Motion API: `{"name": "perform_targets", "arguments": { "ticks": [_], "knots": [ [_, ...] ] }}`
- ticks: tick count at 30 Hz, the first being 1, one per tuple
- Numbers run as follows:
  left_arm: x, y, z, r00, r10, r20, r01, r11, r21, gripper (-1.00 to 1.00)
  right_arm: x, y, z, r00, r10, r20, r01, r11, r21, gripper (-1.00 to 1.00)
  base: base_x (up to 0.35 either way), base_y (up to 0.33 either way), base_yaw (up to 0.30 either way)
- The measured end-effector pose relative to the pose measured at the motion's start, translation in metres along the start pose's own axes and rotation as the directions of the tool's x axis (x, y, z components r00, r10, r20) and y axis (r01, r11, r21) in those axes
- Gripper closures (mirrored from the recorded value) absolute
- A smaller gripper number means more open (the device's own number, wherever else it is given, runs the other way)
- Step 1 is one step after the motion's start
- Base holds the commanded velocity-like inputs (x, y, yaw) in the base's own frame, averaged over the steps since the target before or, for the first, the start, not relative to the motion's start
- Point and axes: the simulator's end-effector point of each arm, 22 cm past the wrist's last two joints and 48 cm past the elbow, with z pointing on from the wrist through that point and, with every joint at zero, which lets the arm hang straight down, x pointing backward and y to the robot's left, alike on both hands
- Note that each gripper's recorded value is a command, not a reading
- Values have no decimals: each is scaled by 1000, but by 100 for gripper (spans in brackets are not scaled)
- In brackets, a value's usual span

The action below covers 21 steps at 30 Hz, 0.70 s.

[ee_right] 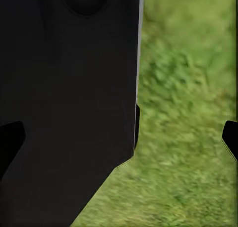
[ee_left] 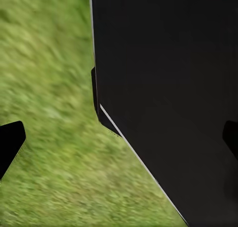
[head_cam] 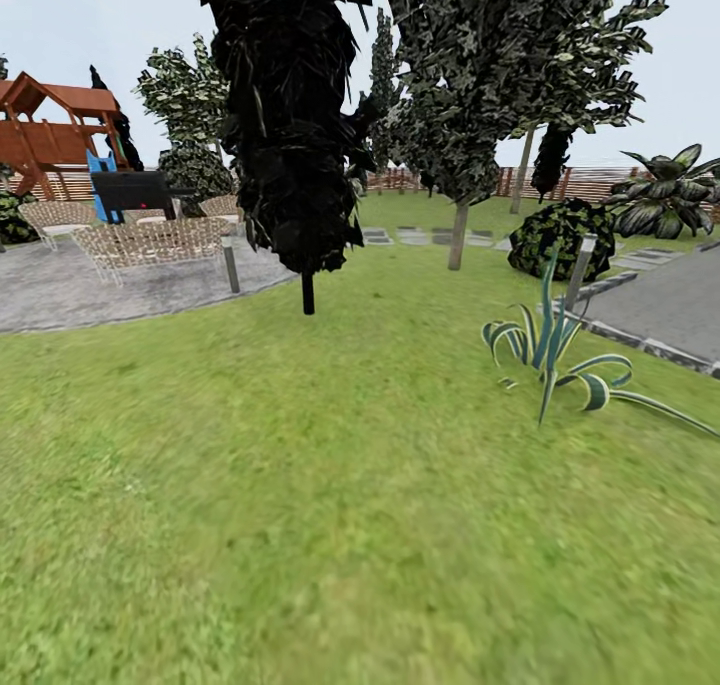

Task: Take the three Easter eggs out of the wicker basket on the lawn in the garden, then place them on the lawn next to a single tree (choose any tree) so that all three eggs are next to the same tree and none are left in the basket.

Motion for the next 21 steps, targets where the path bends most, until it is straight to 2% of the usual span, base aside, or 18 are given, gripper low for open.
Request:
{"name": "perform_targets", "arguments": {
  "ticks": [21],
  "knots": [
    [0,0,0,1000,0,0,0,1000,0,-100,0,-1,0,1000,4,0,-4,1000,2,-100,330,0,17]
  ]
}}
